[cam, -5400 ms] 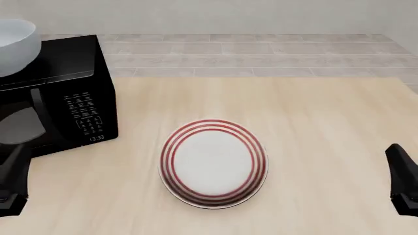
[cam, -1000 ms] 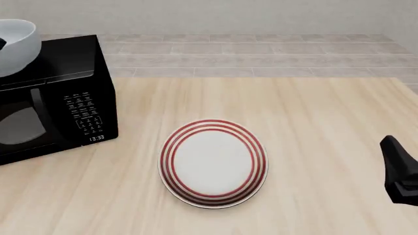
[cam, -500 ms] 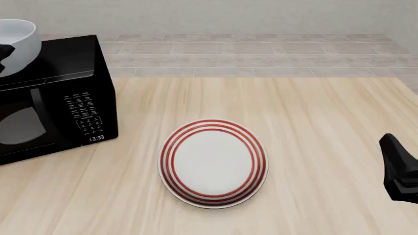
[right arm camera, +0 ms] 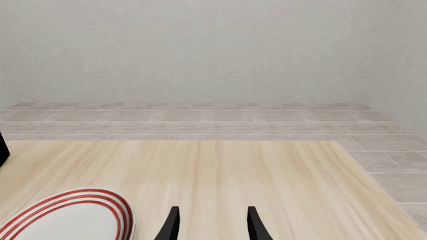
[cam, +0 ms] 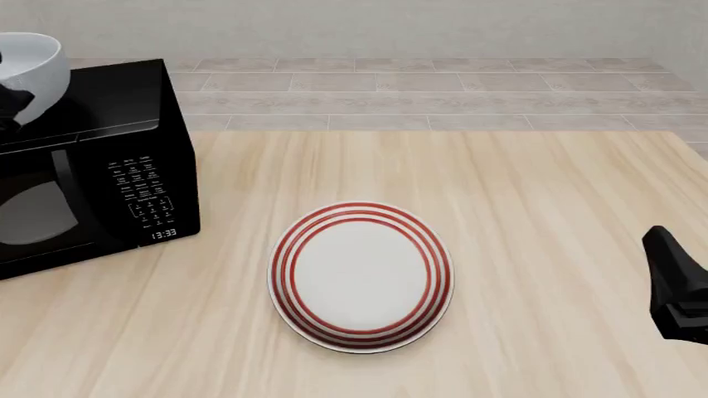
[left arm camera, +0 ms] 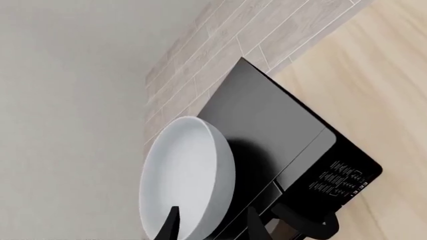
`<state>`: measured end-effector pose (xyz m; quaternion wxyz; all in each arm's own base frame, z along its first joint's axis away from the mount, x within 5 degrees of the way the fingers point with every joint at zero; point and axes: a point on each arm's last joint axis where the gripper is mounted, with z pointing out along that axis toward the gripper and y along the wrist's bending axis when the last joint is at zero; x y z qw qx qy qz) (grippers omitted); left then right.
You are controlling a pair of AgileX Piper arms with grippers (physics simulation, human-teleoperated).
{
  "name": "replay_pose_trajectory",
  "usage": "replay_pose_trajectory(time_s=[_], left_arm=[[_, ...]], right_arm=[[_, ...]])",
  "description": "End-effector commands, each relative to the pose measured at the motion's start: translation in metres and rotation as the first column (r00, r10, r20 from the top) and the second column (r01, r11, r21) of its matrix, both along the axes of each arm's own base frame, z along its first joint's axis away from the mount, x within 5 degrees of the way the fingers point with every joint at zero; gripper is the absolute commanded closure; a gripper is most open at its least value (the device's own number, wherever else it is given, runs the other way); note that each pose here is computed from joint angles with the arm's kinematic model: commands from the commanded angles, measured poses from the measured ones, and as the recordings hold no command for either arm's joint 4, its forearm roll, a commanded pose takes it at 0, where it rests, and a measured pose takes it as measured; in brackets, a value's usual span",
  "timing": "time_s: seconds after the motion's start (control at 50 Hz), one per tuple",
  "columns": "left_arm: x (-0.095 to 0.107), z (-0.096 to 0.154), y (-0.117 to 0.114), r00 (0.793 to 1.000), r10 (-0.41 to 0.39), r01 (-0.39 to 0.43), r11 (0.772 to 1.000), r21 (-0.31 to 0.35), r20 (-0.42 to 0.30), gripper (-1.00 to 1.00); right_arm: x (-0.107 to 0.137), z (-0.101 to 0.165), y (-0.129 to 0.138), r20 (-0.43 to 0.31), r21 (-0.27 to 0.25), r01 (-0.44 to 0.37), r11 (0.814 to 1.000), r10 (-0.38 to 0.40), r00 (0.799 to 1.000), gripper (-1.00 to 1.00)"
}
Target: Pick up the white bowl and put it on the plate.
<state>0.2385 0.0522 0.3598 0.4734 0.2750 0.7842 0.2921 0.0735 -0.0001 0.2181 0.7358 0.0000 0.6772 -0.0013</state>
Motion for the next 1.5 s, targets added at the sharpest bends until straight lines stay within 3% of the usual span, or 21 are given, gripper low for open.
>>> replay_pose_trajectory(time_s=[0.02, 1.5], left_arm=[[0.001, -0.004, 0.003, 1.000, 0.013, -0.013, 1.000, -0.002, -0.008, -1.00], [0.034, -0.046, 0.030, 0.996, 0.070, -0.070, 0.998, 0.008, -0.052, -1.00]], right_arm=[[-0.002, 0.000, 0.000, 0.000, 0.000, 0.001, 1.000, -0.001, 1.000, -1.00], [-0.002, 0.000, 0.000, 0.000, 0.000, 0.001, 1.000, -0.001, 1.000, -1.00]])
